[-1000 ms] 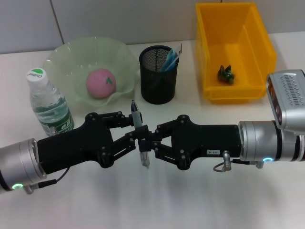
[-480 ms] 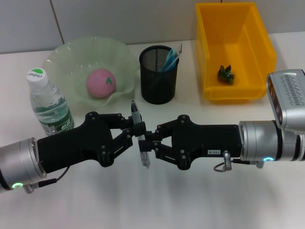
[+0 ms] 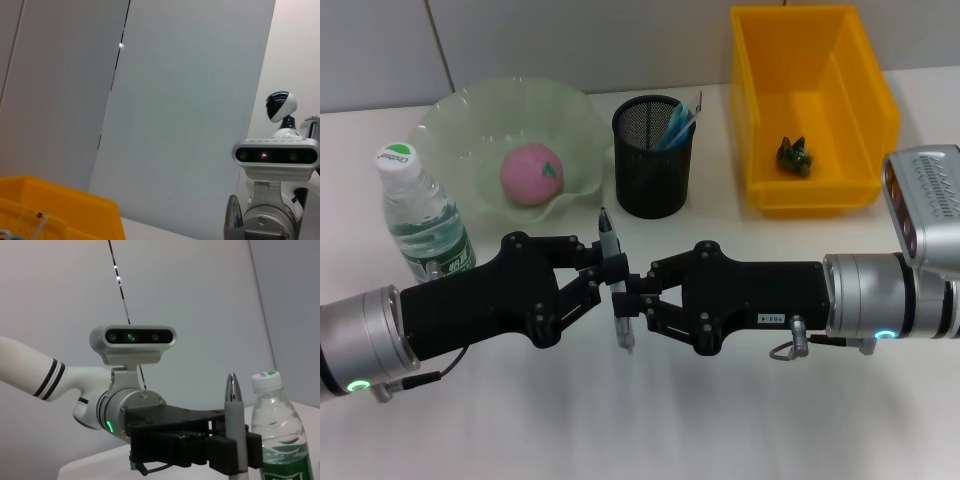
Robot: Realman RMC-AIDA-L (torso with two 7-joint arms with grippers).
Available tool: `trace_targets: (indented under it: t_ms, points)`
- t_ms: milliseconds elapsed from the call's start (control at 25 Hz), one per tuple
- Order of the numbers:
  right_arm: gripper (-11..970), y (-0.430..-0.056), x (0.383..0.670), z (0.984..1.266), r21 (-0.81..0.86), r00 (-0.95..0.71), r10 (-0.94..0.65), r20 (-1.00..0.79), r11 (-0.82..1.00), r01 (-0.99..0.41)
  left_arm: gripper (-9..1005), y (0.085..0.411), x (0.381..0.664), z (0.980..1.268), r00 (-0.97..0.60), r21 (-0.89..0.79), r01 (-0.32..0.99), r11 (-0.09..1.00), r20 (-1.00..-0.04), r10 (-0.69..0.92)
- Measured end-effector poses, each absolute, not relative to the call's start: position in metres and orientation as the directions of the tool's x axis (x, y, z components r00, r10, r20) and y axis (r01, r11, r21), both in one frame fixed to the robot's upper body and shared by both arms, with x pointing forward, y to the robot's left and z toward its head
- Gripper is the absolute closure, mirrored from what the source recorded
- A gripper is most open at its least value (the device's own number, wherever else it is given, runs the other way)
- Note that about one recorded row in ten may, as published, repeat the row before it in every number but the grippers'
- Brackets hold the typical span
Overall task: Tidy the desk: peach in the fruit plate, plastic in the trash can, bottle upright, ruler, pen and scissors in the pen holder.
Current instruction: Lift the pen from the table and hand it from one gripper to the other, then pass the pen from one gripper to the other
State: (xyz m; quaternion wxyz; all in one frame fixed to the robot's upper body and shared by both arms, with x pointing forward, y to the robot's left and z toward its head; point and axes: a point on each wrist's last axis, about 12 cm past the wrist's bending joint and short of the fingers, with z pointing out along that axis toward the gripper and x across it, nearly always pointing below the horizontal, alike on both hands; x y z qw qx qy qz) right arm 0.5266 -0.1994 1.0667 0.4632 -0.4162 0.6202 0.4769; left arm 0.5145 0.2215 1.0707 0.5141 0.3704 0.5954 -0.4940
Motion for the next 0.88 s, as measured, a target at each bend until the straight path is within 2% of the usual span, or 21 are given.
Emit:
trace_targets:
  t_ms: [200, 600, 880]
  points:
    - [749, -0.201, 0.528, 1.068, 0.213, -0.231, -0.065, -0.971, 0.206, -0.955, 846, 0.221, 0.515, 1.071, -0.199, -0.209, 0.949, 0.236, -0.978, -0.067]
    - [509, -0.210, 0.524, 1.063, 0.232, -0.251, -0.041, -0.967, 0.257, -0.938, 843, 0.222, 0.516, 1.072, -0.194, -0.208, 0.946, 0.248, -0.978, -0.079]
    - [401, -0.225, 0.511, 1.058, 0.194, -0.191, 0.044, -0.981, 0.332, -0.923, 841, 0.227, 0.515, 1.078, -0.174, -0.211, 0.941, 0.265, -0.972, -0.157]
